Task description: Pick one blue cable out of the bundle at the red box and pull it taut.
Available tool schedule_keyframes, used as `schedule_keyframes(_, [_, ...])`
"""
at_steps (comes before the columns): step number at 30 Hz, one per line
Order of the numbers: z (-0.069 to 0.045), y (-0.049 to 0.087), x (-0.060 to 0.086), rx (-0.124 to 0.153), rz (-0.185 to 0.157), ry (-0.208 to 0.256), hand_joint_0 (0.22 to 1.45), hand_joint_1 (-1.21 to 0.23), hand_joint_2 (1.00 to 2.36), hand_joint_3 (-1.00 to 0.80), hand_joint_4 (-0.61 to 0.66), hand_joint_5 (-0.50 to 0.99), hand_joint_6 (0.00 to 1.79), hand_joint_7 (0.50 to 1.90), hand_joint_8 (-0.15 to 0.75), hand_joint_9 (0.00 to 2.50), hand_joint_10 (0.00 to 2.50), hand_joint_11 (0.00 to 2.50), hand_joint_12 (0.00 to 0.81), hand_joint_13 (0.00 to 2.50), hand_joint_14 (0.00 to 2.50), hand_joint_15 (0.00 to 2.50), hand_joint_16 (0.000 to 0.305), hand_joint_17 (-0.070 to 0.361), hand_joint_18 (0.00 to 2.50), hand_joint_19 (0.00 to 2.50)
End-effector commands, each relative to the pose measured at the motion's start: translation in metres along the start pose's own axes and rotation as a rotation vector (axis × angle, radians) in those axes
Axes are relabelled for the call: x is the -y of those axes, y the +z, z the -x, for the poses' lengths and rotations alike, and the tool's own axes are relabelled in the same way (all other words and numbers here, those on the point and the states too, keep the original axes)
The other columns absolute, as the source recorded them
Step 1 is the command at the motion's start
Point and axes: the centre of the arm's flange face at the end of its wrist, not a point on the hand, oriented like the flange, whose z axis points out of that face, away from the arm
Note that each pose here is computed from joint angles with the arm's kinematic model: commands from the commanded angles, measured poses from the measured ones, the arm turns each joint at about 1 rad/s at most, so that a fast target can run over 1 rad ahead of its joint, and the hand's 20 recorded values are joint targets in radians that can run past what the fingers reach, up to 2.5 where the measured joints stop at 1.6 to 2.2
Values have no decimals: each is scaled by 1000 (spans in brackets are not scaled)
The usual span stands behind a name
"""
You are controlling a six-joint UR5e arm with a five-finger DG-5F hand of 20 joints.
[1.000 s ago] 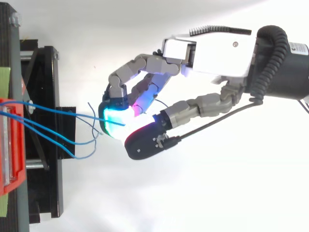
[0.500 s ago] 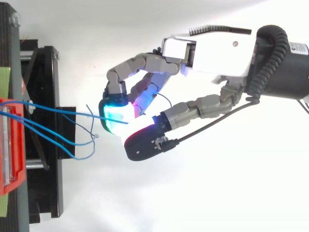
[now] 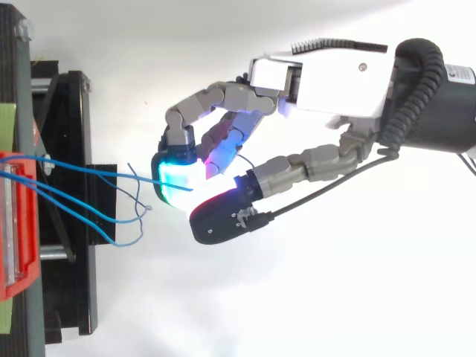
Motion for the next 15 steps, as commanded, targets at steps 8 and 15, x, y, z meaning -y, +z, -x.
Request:
schedule_keyframes(8, [0,0,0,0,0,0,569,-660,1008,-267,7,-69,744,1219,225,1137,10,569,406,829,12,407,52,117,659,395])
schedule_keyframes(15, [0,0,0,-1,0,0,579,-752,1009,-178,29,-103,844,1183,226,1116,9,578,405,847,14,418,52,117,677,385])
